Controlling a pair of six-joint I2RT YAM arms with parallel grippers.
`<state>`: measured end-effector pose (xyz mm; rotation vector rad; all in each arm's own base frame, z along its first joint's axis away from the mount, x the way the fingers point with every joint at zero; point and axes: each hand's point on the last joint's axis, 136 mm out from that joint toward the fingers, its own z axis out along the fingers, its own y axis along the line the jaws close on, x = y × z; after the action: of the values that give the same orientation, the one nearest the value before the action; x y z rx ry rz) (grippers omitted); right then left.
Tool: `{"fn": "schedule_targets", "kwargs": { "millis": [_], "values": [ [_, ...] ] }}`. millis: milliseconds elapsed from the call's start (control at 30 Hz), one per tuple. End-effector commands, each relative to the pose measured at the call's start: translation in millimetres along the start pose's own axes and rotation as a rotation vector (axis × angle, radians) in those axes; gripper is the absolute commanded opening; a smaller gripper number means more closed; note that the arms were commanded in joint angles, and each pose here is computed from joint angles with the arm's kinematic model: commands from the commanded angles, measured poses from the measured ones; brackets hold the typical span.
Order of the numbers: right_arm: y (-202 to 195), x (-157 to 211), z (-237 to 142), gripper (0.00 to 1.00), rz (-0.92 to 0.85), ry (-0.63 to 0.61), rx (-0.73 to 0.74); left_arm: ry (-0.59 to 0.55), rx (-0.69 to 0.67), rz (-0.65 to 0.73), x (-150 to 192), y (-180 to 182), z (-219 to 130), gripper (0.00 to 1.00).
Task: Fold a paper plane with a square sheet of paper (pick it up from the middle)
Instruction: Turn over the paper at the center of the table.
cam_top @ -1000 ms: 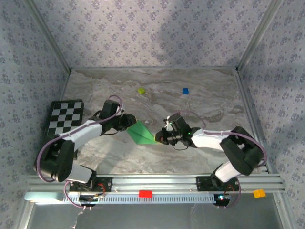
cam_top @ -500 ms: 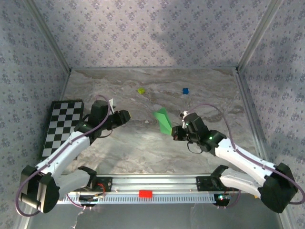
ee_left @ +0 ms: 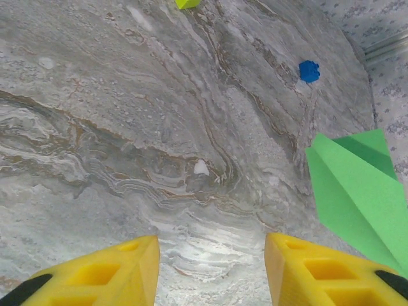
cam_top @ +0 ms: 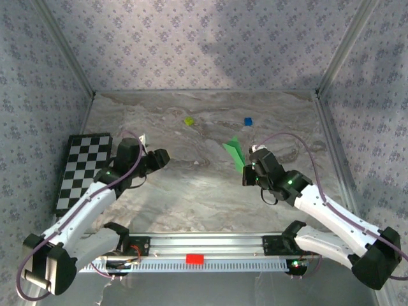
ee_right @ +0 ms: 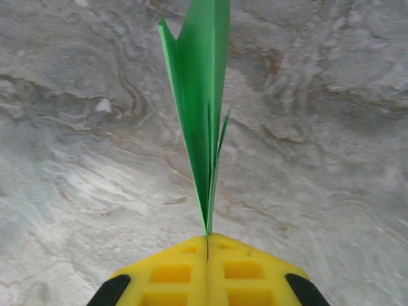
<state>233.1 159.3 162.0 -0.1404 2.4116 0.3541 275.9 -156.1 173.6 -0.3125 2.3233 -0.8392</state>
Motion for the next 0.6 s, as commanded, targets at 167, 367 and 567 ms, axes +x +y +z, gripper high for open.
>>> {"fn": "schedule_targets", "kwargs": {
  "millis": [167, 367, 567],
  "values": [
    [-22.8, -3.9, -5.8, 0.06, -0.166, 0.025, 0.230, -0.009, -0.043, -0.019, 1.2, 16.3, -4.6, 0.48],
    [-18.6, -14.1, -6.6, 0.06, -0.345, 0.022, 0.414, -0.019, -0.055, -0.037, 2.1, 26.4, -6.3, 0.50],
    [-9.1, -18.6, -4.3, 0.04, -0.481, 0.017, 0.531, -0.015, -0.055, -0.050, 1.4, 29.3, -6.3, 0.51]
  ]
}}
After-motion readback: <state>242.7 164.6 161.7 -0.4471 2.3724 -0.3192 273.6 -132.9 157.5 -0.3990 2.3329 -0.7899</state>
